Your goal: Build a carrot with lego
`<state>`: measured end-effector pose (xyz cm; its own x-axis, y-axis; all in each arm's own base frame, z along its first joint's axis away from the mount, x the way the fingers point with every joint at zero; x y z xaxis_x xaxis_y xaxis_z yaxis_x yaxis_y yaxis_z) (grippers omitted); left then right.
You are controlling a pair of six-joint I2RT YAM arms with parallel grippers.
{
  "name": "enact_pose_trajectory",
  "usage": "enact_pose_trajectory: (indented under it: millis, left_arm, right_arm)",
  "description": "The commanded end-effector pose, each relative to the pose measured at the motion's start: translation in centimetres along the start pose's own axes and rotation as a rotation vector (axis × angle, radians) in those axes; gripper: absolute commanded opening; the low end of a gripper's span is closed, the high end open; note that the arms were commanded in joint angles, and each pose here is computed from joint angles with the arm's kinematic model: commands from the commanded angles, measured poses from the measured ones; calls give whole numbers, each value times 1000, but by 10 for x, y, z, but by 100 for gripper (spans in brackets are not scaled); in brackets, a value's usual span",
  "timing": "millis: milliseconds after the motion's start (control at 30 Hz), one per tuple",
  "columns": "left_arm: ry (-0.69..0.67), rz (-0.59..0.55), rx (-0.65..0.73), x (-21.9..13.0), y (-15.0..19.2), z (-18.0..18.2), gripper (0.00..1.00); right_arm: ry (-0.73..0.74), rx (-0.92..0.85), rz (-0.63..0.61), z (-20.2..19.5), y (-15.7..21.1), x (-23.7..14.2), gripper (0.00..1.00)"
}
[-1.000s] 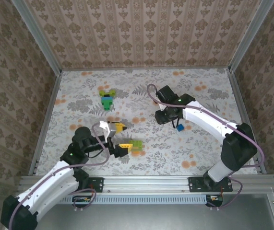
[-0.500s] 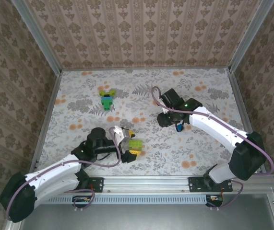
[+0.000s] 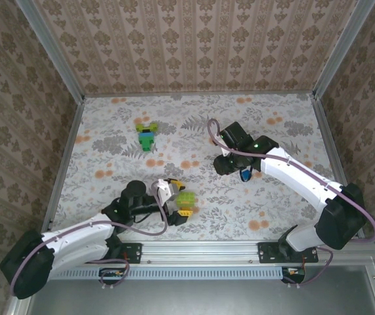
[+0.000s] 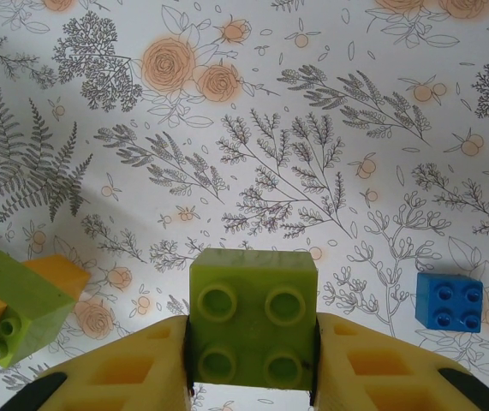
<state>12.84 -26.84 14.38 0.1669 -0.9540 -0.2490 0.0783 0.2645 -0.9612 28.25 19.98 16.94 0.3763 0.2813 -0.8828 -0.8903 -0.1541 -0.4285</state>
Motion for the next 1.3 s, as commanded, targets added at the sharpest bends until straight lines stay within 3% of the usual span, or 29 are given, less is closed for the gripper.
enact_pose_trajectory:
  millis: [0, 600, 933, 1100, 1267]
  left_arm:
    - [-11, -21, 83, 5, 1, 2, 100]
    - [63, -52, 63, 8, 33, 4, 96]
    - [103, -60, 78, 10, 34, 1, 84]
    - [121, -59, 87, 12, 35, -1, 68]
    - [122, -49, 89, 15, 41, 0, 63]
  right_arm:
    - [-3, 1, 51, 3, 11, 1, 35]
    - [27, -35, 63, 26, 0, -3, 35]
    - [12, -25, 84, 33, 1, 0, 34]
    - [17, -21, 95, 36, 4, -3, 34]
    - [17, -19, 95, 43, 4, -9, 34]
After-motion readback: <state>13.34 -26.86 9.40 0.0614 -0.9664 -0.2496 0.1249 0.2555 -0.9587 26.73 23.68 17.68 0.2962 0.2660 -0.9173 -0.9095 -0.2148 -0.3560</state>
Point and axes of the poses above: each hand's point on the last joint's axis, 136 mm out from that joint toward the fingers, its own x axis out along the fingers, its own z axis along the line the jaws close on, y = z × x, the point moved 1 cm from there along -x, back along the fingers, and after that the axes turned 12 degrees about x, right-handed, at the moved point
